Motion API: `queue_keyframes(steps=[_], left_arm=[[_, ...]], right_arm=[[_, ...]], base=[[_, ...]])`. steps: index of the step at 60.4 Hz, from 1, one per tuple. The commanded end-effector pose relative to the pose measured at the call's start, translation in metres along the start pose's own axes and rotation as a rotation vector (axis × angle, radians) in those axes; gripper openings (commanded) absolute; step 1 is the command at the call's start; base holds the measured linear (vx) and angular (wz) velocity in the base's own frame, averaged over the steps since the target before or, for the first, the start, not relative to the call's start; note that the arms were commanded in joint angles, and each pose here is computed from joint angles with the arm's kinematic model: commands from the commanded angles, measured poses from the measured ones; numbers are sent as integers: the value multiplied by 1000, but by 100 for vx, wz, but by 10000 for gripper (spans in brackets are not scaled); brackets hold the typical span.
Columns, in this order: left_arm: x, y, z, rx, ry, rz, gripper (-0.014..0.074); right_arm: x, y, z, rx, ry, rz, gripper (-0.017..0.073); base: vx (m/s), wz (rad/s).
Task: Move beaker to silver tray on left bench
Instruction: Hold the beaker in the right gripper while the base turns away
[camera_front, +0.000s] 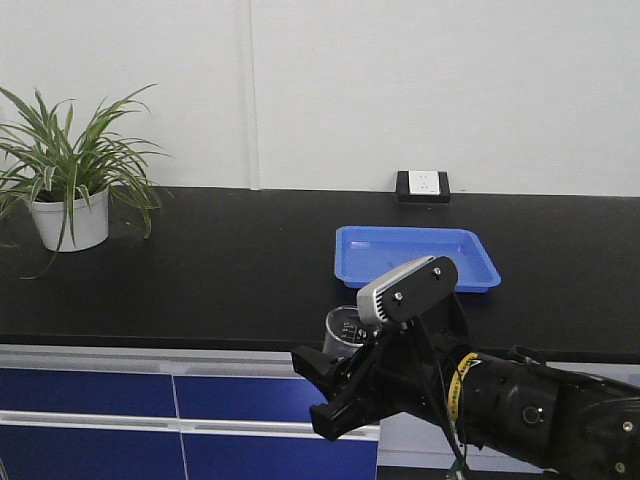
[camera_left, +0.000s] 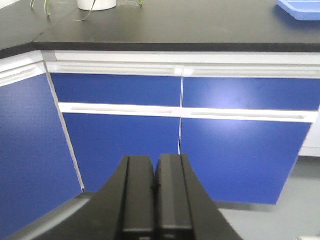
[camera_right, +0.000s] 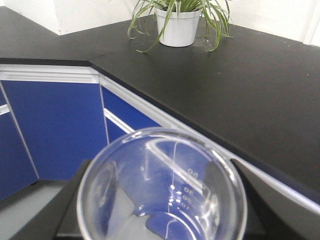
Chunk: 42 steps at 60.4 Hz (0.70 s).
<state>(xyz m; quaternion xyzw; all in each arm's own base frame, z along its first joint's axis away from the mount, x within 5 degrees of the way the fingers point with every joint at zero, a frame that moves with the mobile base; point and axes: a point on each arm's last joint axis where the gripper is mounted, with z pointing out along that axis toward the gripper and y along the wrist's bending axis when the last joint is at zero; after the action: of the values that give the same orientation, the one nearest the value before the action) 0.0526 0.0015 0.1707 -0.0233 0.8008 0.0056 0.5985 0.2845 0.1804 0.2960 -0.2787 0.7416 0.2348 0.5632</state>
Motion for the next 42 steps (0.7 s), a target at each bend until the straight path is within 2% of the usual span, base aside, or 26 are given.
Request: queue_keyframes(steps=[1,24,42], left_arm=[[-1,0,2,0,-66,-8,1],[-1,0,2,0,-66,-8,1],[-1,0,2,0,-66,-8,1]], right_arm=[[-24,4,-10,-27,-100,0,-11],[-24,4,-10,-27,-100,-1,-11],[-24,4,-10,-27,-100,-2,-11]], base=[[-31,-4],[-28,1],[-18,20]])
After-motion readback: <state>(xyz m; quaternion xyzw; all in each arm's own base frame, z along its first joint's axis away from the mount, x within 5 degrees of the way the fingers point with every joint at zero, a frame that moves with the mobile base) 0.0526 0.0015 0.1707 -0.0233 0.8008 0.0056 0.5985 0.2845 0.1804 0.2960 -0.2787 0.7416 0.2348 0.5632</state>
